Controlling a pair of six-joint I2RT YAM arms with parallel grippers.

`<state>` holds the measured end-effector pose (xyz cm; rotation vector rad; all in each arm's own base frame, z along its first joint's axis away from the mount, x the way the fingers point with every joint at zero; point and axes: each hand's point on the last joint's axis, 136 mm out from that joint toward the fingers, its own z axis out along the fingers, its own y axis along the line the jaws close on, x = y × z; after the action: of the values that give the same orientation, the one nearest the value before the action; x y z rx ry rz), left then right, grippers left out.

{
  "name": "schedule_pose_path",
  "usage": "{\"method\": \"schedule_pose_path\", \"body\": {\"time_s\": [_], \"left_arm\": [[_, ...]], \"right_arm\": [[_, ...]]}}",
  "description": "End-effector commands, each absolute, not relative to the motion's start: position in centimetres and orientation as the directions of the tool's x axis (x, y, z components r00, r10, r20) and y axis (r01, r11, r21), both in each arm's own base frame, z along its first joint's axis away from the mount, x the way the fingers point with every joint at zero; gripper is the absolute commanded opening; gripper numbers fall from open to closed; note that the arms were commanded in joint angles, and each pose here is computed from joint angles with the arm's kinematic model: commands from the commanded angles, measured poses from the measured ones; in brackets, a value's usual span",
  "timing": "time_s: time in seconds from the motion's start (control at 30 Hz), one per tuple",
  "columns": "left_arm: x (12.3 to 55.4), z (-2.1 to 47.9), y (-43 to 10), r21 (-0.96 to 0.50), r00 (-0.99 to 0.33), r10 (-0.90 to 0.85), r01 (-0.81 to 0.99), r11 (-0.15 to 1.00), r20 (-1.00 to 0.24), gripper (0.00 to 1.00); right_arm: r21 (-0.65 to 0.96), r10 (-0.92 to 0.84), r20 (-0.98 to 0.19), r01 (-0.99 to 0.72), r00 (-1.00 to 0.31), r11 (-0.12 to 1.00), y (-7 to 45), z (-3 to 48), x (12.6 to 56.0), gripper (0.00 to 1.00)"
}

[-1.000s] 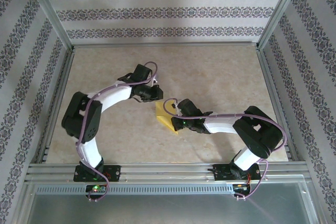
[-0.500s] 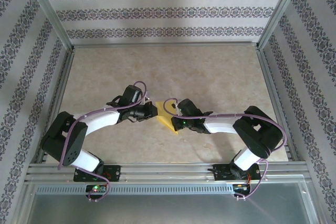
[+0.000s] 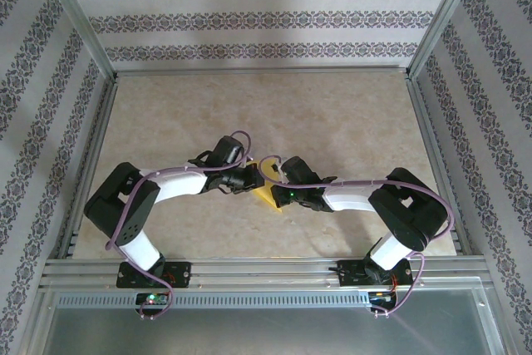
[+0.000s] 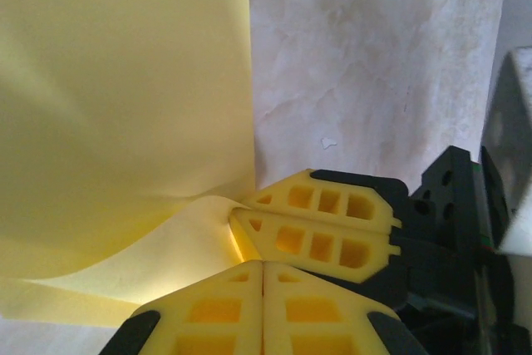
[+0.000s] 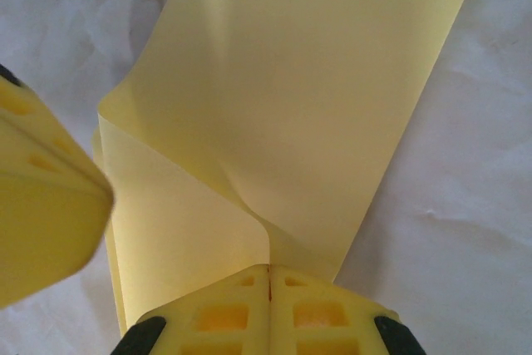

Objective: Fold a paper plane with a square sheet of paper (fold left side to right side)
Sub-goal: Third fold the triangle at the center of the table.

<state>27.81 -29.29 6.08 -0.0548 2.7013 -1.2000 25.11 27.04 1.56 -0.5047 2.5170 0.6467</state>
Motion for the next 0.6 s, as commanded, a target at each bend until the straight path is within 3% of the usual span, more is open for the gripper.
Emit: {"method": "schedule_pose_path", "body": {"time_s": [0.0, 0.57], "left_arm": [[28.2, 5.9, -30.1, -0.737, -0.982, -0.094, 0.060, 0.673, -0.166, 0.07], [27.1, 3.3, -29.4, -0.701, -0.988, -0.095, 0.017, 0.713, -0.121, 0.07]], "right_arm": [[0.319, -0.285, -0.467, -0.460, -0.837, 0.829, 26.3, -0.5, 23.6, 0.00], [0.310, -0.291, -0.465, -0.462, -0.836, 0.831, 26.3, -0.6, 23.7, 0.00]]}}
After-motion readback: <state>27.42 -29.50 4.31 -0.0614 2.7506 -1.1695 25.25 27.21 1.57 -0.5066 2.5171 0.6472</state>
